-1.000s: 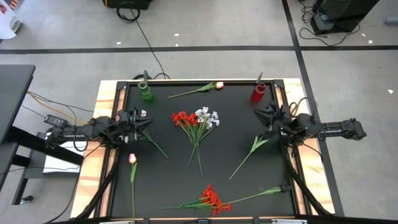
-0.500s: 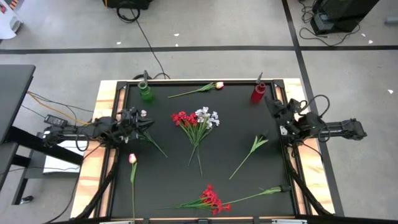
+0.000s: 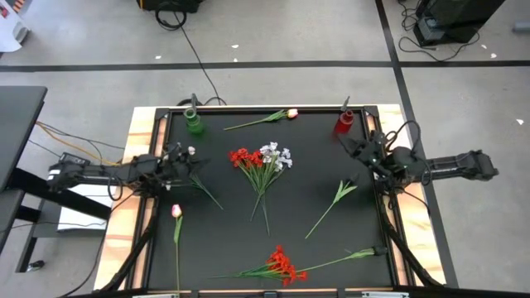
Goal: Sort flowers into vase by color
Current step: Put the top black tulip into the red flower vase
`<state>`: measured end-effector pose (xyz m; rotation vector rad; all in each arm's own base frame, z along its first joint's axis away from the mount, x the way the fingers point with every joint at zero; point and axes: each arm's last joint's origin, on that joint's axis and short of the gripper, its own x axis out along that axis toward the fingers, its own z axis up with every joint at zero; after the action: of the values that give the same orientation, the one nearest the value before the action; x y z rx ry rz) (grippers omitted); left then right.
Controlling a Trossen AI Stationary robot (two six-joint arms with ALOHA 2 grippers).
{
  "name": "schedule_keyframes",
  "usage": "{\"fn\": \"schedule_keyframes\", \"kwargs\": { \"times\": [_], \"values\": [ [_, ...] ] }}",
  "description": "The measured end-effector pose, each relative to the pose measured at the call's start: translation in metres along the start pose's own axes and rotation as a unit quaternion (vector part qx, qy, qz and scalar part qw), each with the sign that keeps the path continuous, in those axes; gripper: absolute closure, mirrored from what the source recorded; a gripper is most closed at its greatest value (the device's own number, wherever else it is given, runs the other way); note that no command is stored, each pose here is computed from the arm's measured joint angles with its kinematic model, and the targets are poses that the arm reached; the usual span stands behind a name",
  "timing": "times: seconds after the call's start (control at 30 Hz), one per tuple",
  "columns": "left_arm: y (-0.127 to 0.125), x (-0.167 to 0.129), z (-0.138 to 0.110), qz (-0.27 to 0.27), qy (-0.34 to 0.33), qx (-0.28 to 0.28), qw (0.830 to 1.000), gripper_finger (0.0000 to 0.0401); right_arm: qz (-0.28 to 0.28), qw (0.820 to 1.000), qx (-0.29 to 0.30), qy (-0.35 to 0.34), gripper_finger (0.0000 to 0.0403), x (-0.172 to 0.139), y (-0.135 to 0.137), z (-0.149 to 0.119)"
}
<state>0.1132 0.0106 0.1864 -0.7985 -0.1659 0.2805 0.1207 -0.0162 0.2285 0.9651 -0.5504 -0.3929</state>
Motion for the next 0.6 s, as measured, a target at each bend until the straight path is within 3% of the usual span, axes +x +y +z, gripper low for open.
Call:
{"fn": "schedule_keyframes", "kwargs": {
  "times": [0.1,0.37,0.6],
  "values": [
    [-0.010,0.003,0.012,0.010,-0.006,-0.003,1.000,0.0395,0.000,1.000,-0.021,-0.003,0.0336,0.014,0.019,0.004],
    [-0.050,0.010,0.053,0.049,0.019,0.060,0.997,0.0396,-0.021,0.999,-0.045,-0.022,0.0305,0.053,0.055,0.013],
    [-0.074,0.021,0.070,0.047,0.026,0.094,0.994,0.0380,-0.061,0.994,0.006,0.086,0.0286,0.082,0.059,0.005]
  ]
}}
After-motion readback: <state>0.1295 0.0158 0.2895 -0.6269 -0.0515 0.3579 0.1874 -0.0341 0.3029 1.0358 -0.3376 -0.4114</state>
